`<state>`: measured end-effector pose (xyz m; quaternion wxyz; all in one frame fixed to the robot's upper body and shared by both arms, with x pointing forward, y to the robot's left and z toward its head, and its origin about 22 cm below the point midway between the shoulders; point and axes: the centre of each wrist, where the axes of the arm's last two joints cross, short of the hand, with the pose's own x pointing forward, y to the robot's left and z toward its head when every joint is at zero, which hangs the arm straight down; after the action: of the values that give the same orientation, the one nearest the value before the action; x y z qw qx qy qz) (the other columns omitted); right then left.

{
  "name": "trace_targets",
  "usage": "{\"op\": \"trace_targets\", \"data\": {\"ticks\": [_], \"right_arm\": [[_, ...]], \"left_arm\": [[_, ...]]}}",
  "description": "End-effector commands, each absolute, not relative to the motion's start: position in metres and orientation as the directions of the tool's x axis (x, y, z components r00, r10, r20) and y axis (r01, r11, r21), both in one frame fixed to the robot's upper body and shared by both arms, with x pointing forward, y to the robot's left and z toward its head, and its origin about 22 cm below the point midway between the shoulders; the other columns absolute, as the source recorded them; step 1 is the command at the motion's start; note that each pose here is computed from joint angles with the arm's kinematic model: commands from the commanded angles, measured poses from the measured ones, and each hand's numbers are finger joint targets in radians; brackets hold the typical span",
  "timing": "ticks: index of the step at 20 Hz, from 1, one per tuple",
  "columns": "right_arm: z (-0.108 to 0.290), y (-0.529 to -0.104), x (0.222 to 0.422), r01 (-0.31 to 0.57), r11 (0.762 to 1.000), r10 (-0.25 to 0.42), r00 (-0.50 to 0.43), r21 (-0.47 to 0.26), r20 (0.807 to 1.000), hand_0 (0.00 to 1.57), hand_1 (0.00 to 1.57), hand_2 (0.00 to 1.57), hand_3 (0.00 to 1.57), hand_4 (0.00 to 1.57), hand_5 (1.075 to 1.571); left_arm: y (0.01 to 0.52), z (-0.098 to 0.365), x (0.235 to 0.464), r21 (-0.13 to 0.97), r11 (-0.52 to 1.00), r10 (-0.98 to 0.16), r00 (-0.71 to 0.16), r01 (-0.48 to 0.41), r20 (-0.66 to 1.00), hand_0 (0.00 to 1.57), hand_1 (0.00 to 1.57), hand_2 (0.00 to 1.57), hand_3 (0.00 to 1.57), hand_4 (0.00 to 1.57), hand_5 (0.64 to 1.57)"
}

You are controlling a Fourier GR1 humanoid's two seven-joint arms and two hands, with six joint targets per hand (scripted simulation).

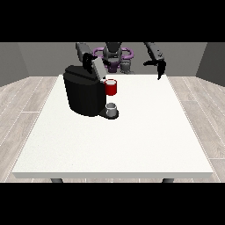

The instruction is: Insert the coffee pod into the coffee machine and close the lid

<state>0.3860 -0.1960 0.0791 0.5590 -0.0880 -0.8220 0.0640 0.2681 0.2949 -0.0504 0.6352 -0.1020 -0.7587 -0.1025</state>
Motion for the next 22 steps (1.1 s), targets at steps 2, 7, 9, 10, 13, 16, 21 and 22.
{"op": "trace_targets", "data": {"ticks": [2,7,9,10,13,16,21,22], "right_arm": [[0.068,-0.155,0.382,0.009,0.969,0.234,-0.347,-0.246,0.908,0.00,0.00,0.00,0.00,0.40,1.571],[0.104,-0.157,0.402,0.042,0.962,0.265,-0.363,-0.269,0.893,0.00,0.00,0.00,0.00,0.42,1.571],[0.111,-0.149,0.400,0.004,0.953,0.281,-0.382,-0.302,0.880,0.00,0.00,0.00,0.00,0.42,1.571],[0.107,-0.134,0.397,0.003,0.954,0.278,-0.378,-0.300,0.883,0.00,0.00,0.00,0.00,0.44,1.571],[0.124,-0.114,0.400,0.061,0.941,0.328,-0.413,-0.334,0.850,0.00,0.00,0.00,0.00,0.36,1.571],[0.143,-0.118,0.411,0.042,0.936,0.330,-0.459,-0.350,0.825,0.00,0.00,0.00,0.00,0.37,1.571],[0.161,-0.095,0.415,0.023,0.928,0.339,-0.472,-0.373,0.814,0.00,0.00,0.00,0.00,0.37,1.571],[0.146,-0.086,0.407,0.019,0.932,0.325,-0.482,-0.361,0.814,0.00,0.00,0.00,0.00,0.35,1.571]], "left_arm": [[0.306,-0.041,0.279,0.025,0.961,0.015,-0.139,0.276,0.990,0.00,0.00,0.00,0.00,0.38,1.571],[0.302,-0.047,0.275,0.025,0.950,0.026,-0.159,0.310,0.987,0.00,0.00,0.00,0.00,0.38,1.571],[0.310,-0.045,0.282,0.000,0.956,0.046,-0.150,0.292,0.988,0.00,0.00,0.00,0.00,0.39,1.571],[0.309,-0.044,0.286,0.033,0.962,0.014,-0.169,0.272,0.986,0.00,0.00,0.00,0.00,0.39,1.571],[0.312,-0.043,0.289,0.008,0.950,0.052,-0.182,0.311,0.982,0.00,0.00,0.00,0.00,0.35,1.571],[0.305,-0.046,0.288,0.033,0.948,0.031,-0.194,0.317,0.981,0.00,0.00,0.00,0.00,0.36,1.571],[0.305,-0.042,0.293,0.025,0.938,0.037,-0.173,0.347,0.984,0.00,0.00,0.00,0.00,0.36,1.571],[0.295,-0.050,0.293,0.011,0.945,0.049,-0.173,0.326,0.984,0.00,0.00,0.00,0.00,0.32,1.571]]}}
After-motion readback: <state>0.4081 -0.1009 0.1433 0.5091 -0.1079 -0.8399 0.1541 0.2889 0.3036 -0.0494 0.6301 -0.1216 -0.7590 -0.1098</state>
